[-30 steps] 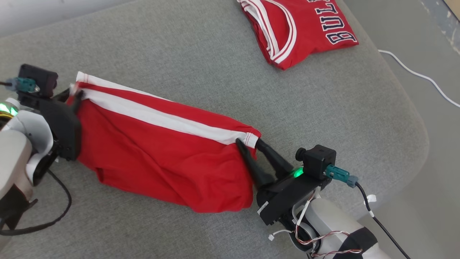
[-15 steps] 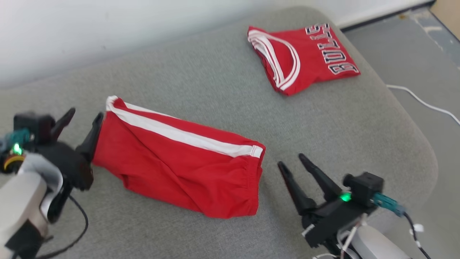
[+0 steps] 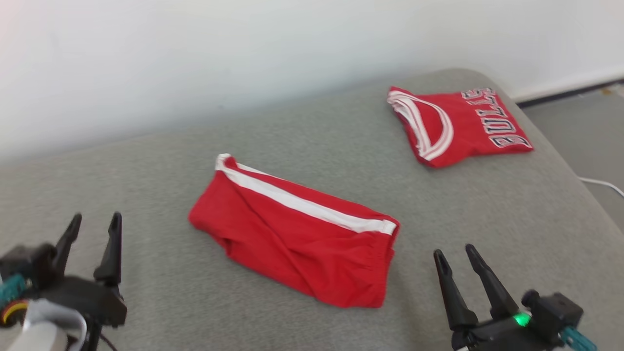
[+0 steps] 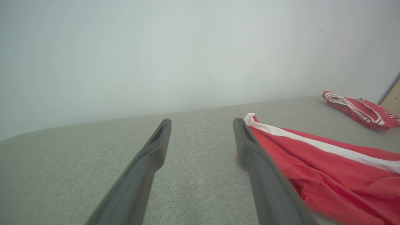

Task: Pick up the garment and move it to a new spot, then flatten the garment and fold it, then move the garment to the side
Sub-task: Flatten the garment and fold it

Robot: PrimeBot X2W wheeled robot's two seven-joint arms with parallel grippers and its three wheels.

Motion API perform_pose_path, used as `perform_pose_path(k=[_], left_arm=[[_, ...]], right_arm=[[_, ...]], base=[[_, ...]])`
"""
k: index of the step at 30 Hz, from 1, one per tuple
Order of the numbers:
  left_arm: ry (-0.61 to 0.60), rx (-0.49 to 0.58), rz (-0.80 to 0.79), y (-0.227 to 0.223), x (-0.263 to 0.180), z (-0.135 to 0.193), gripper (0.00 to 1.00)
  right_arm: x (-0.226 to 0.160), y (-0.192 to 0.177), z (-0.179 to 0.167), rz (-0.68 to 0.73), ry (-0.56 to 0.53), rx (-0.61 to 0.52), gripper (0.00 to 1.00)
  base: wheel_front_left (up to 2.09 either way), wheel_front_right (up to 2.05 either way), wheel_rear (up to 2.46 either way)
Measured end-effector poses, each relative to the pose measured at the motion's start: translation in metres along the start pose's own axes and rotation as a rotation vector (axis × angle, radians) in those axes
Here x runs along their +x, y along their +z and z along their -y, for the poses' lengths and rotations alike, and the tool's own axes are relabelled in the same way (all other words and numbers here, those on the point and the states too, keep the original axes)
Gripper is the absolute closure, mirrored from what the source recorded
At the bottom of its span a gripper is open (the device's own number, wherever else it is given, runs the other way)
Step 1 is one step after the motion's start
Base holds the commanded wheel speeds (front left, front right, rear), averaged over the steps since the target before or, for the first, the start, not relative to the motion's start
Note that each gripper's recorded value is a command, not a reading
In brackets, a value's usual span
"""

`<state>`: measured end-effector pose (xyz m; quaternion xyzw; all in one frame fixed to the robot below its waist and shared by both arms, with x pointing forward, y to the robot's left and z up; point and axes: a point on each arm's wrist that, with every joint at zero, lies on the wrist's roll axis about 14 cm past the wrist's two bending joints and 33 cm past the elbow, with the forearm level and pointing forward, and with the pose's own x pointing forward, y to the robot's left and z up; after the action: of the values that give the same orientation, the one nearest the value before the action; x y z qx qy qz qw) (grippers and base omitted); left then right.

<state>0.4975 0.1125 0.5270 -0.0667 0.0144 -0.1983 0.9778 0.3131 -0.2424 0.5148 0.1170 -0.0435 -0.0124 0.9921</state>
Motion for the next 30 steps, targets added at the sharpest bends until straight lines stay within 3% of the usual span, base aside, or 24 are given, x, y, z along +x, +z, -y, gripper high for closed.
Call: perform_pose_path(k=[13,20,25,30], left_arm=[[0.303,0.043,0.181,0.027,-0.123,-0.051,0.00],[0.410,0.017,0.171,0.010,-0.169,-0.061,0.00],[0.349,0.022,0.091,-0.016,-0.172,-0.051,0.00],[0.238,0.037,0.121,0.010,-0.128,-0.043,0.00]], right_arm=[[0.002,0.013,-0.046,0.090,0.077,-0.092,0.00],[-0.001,0.009,-0.056,0.086,0.096,-0.102,0.00],[-0.001,0.006,-0.054,0.077,0.086,-0.098,0.00],[-0.001,0.002,-0.045,0.065,0.059,-0.100,0.00]], base=[[0.00,0.00,0.00],[0.00,0.00,0.00],[0.00,0.00,0.00],[0.00,0.00,0.00]])
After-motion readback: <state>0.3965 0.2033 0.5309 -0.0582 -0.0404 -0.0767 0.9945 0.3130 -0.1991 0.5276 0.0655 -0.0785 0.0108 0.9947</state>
